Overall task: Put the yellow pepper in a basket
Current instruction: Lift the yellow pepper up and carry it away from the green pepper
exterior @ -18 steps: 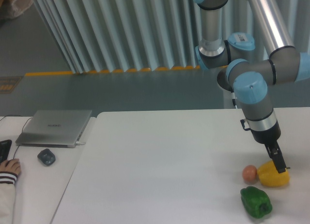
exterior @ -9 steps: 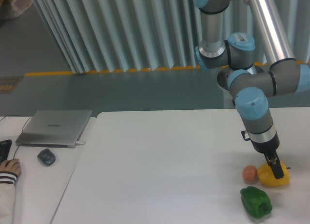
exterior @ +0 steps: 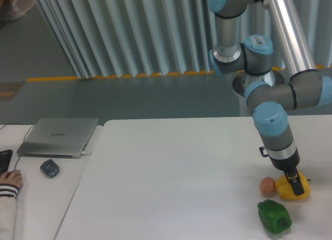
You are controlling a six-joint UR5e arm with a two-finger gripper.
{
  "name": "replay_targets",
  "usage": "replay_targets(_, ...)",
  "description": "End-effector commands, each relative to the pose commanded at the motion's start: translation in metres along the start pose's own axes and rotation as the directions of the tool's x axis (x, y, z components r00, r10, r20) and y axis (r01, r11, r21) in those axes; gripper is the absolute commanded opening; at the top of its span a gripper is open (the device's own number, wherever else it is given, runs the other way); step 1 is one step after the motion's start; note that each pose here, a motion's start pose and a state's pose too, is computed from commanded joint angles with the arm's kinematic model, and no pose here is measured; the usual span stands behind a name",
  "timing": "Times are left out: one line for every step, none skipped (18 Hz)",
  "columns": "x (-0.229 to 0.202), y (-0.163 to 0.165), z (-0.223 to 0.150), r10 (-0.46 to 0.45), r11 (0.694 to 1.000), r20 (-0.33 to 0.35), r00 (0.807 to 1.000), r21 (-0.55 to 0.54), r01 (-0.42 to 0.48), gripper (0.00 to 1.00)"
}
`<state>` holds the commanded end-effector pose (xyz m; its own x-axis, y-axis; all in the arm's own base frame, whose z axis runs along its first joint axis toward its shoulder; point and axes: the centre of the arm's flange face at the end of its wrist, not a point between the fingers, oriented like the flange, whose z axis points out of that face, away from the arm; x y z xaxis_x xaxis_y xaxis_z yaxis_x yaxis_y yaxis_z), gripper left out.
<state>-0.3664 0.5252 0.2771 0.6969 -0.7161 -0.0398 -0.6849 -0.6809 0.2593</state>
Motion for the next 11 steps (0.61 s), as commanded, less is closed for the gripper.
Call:
replay_targets(-0.001, 0.001, -0.002, 0.004, 1.0, 0.003, 1.0, 0.0, -0.004, 0.32)
replay_targets(-0.001, 0.001, -0.005, 0.006, 1.0, 0.007, 1.0, -0.002, -0.006, 0.32)
replay_targets(-0.003, 0.003, -0.009, 0.005, 1.0, 0.015, 1.0, -0.003, -0.005, 0.32)
replay_targets(-0.004, 0.004, -0.013, 0.001, 1.0, 0.019, 1.0, -0.002, -0.001, 0.32)
replay_targets(-0.004, 0.004, -0.015, 0.001, 1.0, 0.021, 1.0, 0.0, -0.001, 0.31)
replay_targets(-0.004, 0.006, -0.021, -0.007, 1.0, 0.031, 1.0, 0.004, 0.007, 0.3)
replay_targets(-0.003, 0.006, -0.023, -0.009, 1.0, 0.033, 0.999, 0.005, 0.009, 0.25)
replay_targets(-0.003, 0.007, -0.026, -0.011, 1.0, 0.035, 0.999, 0.004, 0.011, 0.25)
replay_targets(0.002, 0.012, -0.037, -0.015, 1.0, 0.037, 0.999, 0.006, 0.015, 0.25)
replay_targets(0.004, 0.018, -0.043, -0.016, 1.0, 0.026, 1.0, 0.009, 0.016, 0.25)
replay_targets(0.006, 0.023, -0.051, -0.02, 1.0, 0.016, 1.0, 0.019, 0.02, 0.25)
